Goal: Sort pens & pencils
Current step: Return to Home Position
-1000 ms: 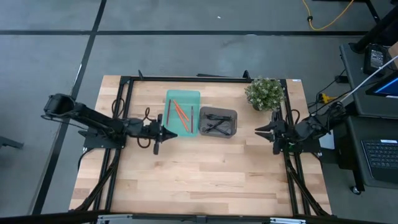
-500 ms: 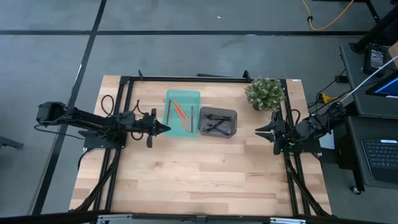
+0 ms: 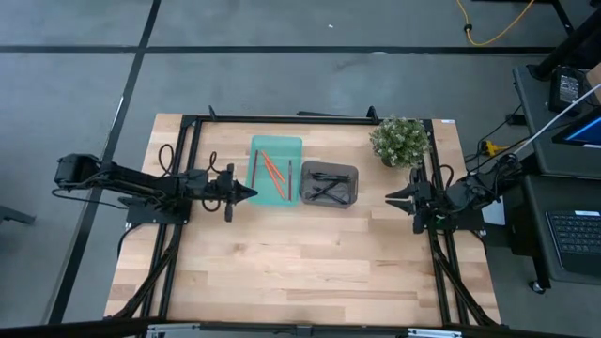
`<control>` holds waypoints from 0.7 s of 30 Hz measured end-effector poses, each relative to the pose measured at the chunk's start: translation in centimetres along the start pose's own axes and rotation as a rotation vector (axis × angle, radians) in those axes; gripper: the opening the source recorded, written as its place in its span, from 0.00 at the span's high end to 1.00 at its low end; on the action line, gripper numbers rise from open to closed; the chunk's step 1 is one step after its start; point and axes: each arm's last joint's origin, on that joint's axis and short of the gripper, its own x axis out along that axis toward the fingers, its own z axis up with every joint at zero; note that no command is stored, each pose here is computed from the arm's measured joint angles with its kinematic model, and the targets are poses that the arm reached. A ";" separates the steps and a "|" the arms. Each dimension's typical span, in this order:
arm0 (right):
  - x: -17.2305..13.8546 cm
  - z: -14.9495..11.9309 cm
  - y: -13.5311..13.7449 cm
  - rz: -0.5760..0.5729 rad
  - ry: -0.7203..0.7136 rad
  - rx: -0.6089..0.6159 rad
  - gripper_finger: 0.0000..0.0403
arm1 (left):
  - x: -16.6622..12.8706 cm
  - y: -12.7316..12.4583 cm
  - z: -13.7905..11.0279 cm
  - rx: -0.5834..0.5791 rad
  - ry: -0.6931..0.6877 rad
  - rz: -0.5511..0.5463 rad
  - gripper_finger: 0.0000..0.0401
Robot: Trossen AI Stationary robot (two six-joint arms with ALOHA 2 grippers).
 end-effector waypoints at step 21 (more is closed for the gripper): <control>0.0 0.0 0.0 0.005 0.004 0.055 0.83 | -0.2 -0.1 0.4 -0.010 -0.030 -0.003 1.00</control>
